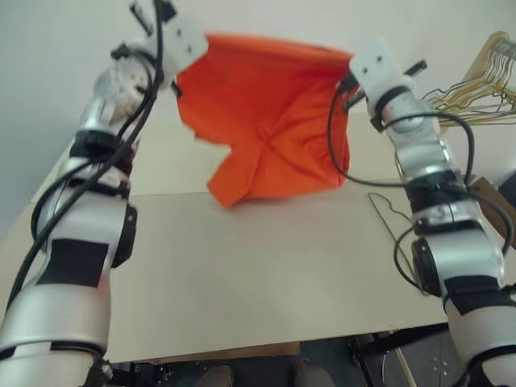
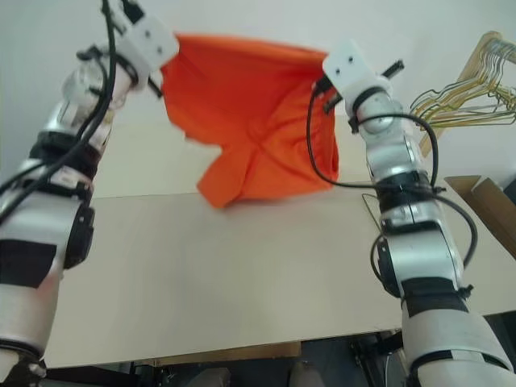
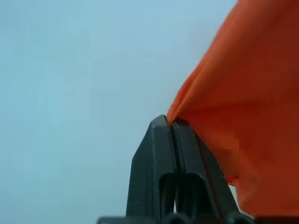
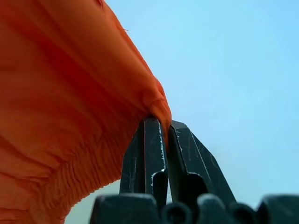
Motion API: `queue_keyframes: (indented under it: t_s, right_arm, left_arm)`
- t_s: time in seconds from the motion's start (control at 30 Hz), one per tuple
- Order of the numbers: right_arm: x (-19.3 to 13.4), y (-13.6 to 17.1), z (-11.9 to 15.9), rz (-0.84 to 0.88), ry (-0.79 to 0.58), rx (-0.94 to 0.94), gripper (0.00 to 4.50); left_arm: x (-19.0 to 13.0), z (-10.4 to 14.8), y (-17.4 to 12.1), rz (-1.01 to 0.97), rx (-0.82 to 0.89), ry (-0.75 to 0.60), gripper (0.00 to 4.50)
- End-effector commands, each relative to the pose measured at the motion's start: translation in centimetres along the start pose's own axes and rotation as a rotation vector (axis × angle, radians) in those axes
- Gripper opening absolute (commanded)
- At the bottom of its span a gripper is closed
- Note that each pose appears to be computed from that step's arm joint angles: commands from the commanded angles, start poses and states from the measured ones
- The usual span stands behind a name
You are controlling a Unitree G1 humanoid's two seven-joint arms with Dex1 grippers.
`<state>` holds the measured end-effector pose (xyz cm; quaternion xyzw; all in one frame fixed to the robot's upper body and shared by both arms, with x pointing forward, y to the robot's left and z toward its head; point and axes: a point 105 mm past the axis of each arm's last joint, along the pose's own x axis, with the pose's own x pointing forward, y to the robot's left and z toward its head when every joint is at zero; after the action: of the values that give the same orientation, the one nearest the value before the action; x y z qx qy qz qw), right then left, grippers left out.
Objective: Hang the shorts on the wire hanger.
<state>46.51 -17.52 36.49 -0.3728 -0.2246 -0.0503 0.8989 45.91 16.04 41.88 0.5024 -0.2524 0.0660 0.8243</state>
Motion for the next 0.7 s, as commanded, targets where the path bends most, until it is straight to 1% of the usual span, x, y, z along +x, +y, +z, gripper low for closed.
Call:
queue_keyframes:
  t_s: [0.03, 0.1, 0.13, 0.17, 0.27, 0.37, 0.4, 0.47, 0.5, 0.53, 0.57, 0.6, 0.63, 0.7]
  right_arm:
    - [0.2, -5.3, 3.0, -0.266, -0.157, 0.029, 0.0]
    - [-0.3, -5.6, 3.8, -0.296, -0.241, -0.011, 0.0]
    - [-0.5, -5.2, 3.6, -0.282, -0.261, -0.03, 0.0]
    - [-0.8, -4.4, 2.8, -0.245, -0.266, -0.071, 0.0]
    - [-2.2, -1.8, -0.4, -0.116, -0.261, -0.158, 0.0]
    - [-4.5, 1.1, -4.1, 0.043, -0.243, -0.205, 0.0]
    - [-6.0, 2.8, -5.3, 0.147, -0.268, -0.233, 0.0]
    - [-9.1, 5.8, -7.0, 0.34, -0.309, -0.236, 0.0]
    - [-10.1, 6.5, -7.3, 0.395, -0.323, -0.226, 0.0]
    - [-11.2, 7.7, -7.6, 0.466, -0.338, -0.209, 0.0]
    - [-12.6, 8.8, -7.6, 0.529, -0.379, -0.198, 0.0]
    - [-13.8, 9.8, -7.6, 0.599, -0.401, -0.186, 0.0]
    - [-14.7, 10.6, -7.6, 0.65, -0.414, -0.175, 0.0]
    - [-16.2, 11.9, -7.5, 0.744, -0.434, -0.14, 0.0]
  left_arm:
    - [0.1, 2.0, 7.1, 0.337, 0.04, -0.032, 0.03]
    - [-0.1, 3.7, 8.9, 0.431, 0.063, -0.095, 0.03]
    - [-0.2, 4.1, 9.2, 0.452, 0.074, -0.119, 0.03]
    - [-0.3, 4.5, 8.8, 0.434, 0.079, -0.15, 0.03]
    - [-0.3, 4.9, 5.3, 0.275, 0.063, -0.252, 0.03]
    - [-1.5, 4.1, 0.6, 0.074, 0.052, -0.355, 0.03]
    - [-2.8, 3.4, -2.2, -0.056, 0.0, -0.409, 0.03]
    - [-6.9, 1.8, -6.8, -0.313, -0.104, -0.498, 0.03]
    - [-8.6, 1.5, -7.9, -0.393, -0.142, -0.525, 0.03]
    - [-11.4, 0.6, -9.1, -0.526, -0.174, -0.535, 0.03]
    - [-14.4, -0.2, -9.9, -0.657, -0.222, -0.538, 0.03]
    - [-17.1, -0.9, -10.4, -0.779, -0.28, -0.513, 0.03]
    - [-19.2, -1.2, -10.6, -0.88, -0.32, -0.494, 0.03]
    - [-22.6, -2.2, -10.4, -1.051, -0.324, -0.448, 0.03]
